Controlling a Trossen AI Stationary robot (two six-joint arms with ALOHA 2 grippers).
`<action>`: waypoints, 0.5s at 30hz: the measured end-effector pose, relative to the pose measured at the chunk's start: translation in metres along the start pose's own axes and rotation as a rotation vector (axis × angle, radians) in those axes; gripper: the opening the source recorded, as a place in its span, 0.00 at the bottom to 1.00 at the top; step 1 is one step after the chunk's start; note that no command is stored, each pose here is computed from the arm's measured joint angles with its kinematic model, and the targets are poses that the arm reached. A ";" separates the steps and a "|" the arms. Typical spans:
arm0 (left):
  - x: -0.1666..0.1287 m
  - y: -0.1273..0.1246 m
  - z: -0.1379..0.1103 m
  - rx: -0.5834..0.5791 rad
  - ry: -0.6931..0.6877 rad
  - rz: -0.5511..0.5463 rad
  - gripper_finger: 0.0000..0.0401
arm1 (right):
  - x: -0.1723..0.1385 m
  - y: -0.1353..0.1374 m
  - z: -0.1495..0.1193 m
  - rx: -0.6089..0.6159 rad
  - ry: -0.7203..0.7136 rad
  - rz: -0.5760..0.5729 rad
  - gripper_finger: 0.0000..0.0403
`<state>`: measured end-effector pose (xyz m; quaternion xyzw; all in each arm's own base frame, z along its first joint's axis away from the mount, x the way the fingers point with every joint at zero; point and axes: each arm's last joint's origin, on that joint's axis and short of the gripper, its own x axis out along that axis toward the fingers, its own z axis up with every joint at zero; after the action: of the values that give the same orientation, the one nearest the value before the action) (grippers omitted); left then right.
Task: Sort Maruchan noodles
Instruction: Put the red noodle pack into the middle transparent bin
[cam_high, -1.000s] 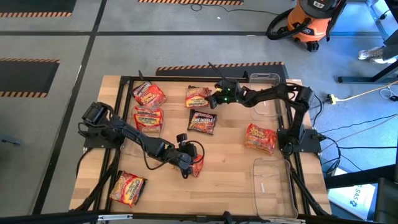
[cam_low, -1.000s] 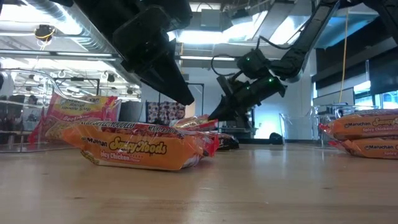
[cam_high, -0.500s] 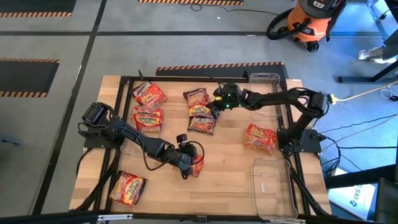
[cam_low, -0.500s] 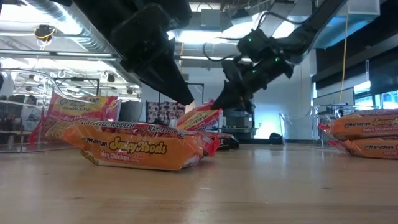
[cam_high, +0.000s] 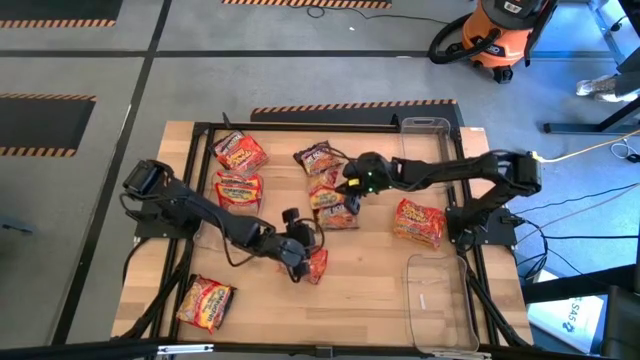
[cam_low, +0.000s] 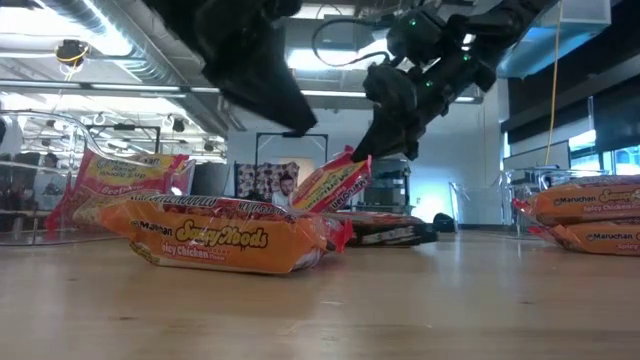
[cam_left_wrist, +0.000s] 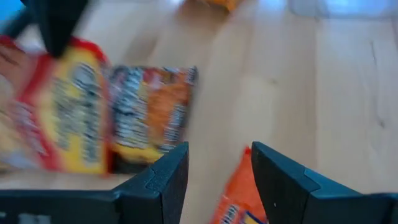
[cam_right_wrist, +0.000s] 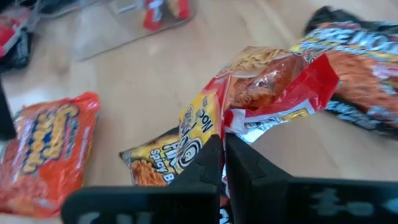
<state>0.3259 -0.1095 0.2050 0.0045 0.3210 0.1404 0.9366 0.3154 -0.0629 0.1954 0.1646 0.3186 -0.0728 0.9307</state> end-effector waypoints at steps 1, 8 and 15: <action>-0.002 0.003 0.003 0.008 -0.010 0.006 0.42 | 0.001 0.004 -0.001 -0.010 0.002 0.000 0.00; 0.004 0.025 0.013 0.075 -0.016 0.070 0.43 | 0.002 0.020 -0.007 -0.049 0.018 -0.002 0.00; 0.020 0.058 0.019 0.083 0.031 0.054 0.54 | 0.003 0.027 -0.013 -0.084 0.061 -0.001 0.00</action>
<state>0.3376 -0.0469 0.2137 0.0497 0.3409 0.1523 0.9263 0.3167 -0.0330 0.1914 0.1272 0.3496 -0.0547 0.9266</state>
